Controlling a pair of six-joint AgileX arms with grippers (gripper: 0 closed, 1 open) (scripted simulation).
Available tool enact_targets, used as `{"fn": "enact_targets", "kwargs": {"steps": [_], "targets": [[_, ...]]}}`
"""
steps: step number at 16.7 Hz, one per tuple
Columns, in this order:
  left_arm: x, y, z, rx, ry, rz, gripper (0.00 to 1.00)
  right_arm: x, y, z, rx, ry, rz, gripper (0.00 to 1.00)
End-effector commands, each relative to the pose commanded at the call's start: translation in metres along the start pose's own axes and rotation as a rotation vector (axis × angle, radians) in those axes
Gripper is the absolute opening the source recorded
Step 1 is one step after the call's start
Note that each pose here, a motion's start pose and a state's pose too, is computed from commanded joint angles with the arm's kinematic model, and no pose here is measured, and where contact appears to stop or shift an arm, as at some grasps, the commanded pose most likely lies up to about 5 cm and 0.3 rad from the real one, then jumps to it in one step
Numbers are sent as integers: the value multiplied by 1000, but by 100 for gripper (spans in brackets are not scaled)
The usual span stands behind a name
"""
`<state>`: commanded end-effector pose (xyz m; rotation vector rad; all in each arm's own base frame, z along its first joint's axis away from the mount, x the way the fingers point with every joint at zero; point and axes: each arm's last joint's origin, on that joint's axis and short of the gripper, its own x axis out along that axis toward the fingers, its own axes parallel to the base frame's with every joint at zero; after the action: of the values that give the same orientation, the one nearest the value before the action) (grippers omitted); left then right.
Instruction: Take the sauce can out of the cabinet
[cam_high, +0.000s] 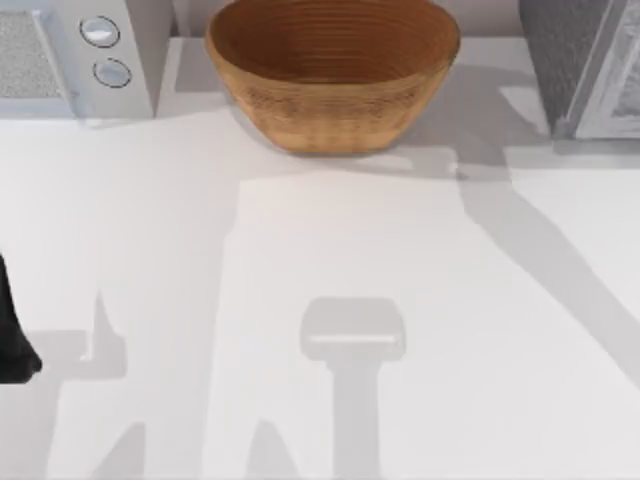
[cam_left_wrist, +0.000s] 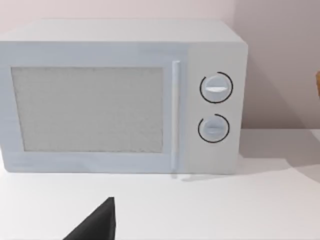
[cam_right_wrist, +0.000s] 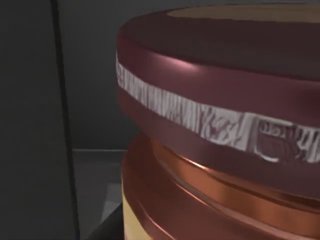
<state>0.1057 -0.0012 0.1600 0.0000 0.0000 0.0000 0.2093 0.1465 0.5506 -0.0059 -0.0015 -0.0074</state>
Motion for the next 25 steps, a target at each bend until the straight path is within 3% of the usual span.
{"fn": "enact_targets", "kwargs": {"steps": [4,11,15,20,25], "targets": [[0,0,0,0,0,0,100,-60,-19,16,7,-8,-1,0],[0,0,0,0,0,0,100,-62,-25,14,13,-11,-2,0],[0,0,0,0,0,0,100,-67,-46,-6,14,-15,2,0],[0,0,0,0,0,0,100,-74,-81,-80,-15,26,3,0],[0,0,0,0,0,0,100,-86,-114,-212,-33,102,2,0]]}}
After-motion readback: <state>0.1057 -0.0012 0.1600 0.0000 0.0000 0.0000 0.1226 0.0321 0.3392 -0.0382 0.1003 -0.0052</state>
